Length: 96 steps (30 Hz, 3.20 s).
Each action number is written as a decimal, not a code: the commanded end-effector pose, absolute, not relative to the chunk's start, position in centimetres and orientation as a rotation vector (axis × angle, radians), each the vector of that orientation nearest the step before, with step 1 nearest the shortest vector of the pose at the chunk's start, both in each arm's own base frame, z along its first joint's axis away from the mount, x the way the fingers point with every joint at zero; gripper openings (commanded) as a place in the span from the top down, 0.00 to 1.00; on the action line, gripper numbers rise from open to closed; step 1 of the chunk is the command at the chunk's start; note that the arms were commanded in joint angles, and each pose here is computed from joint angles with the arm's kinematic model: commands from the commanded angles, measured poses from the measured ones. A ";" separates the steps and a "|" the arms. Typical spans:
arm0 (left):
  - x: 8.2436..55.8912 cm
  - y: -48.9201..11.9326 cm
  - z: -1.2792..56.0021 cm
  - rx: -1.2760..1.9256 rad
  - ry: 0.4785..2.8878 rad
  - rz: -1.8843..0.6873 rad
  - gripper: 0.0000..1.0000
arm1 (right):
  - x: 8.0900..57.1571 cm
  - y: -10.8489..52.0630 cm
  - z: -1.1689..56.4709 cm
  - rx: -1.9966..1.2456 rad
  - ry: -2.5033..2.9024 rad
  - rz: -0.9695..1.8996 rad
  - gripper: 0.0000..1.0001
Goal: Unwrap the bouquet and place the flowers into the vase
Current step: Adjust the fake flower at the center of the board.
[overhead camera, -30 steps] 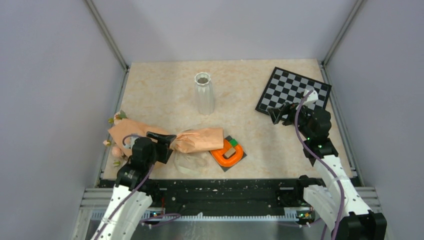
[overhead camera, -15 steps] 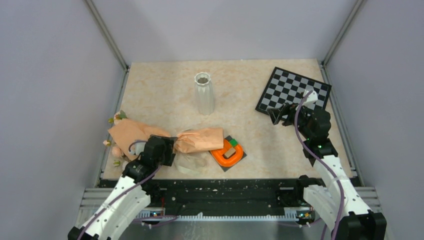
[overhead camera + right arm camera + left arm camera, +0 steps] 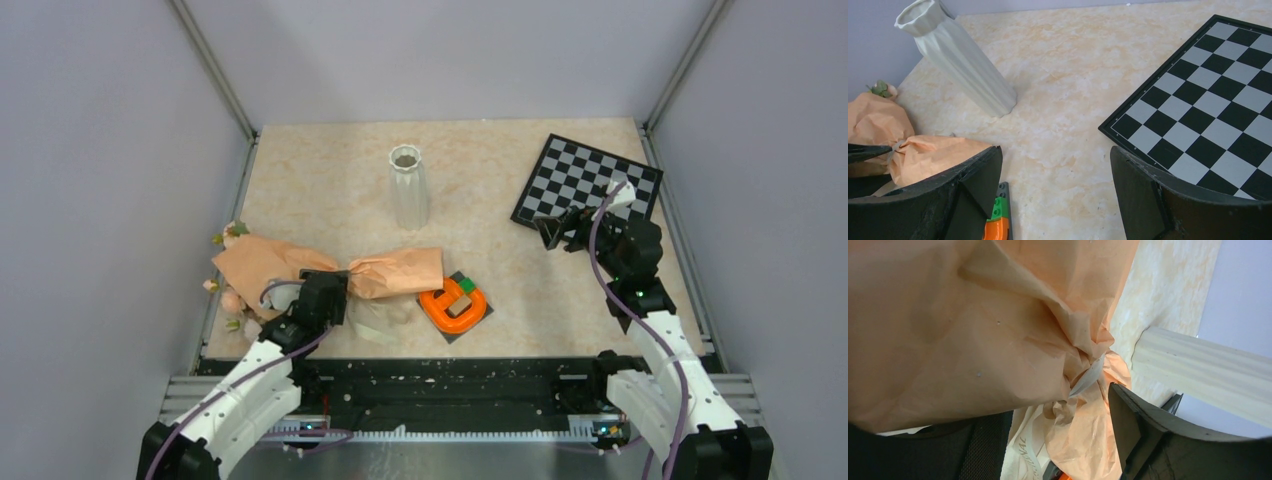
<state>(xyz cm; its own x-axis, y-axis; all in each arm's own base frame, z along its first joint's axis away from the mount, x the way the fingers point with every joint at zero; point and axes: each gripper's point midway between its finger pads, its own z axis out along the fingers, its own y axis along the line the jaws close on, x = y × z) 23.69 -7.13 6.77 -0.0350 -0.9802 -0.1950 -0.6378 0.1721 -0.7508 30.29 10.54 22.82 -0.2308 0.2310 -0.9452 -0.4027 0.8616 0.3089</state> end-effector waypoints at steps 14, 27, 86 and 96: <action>26.1 -3.7 6.2 -1.389 1.624 -0.389 0.28 | 29.9 11.3 24.5 -0.175 1.632 0.626 0.19; 26.8 -2.3 5.9 -1.181 1.688 -0.216 0.63 | 29.3 11.5 25.1 -0.188 1.605 0.637 0.19; 20.0 -8.1 15.1 -0.548 2.221 -0.423 0.34 | 20.6 46.0 17.4 -0.889 1.844 0.943 0.18; 21.7 -3.2 18.9 -0.533 2.158 -0.164 0.08 | 20.6 48.9 15.2 -0.988 1.814 0.917 0.18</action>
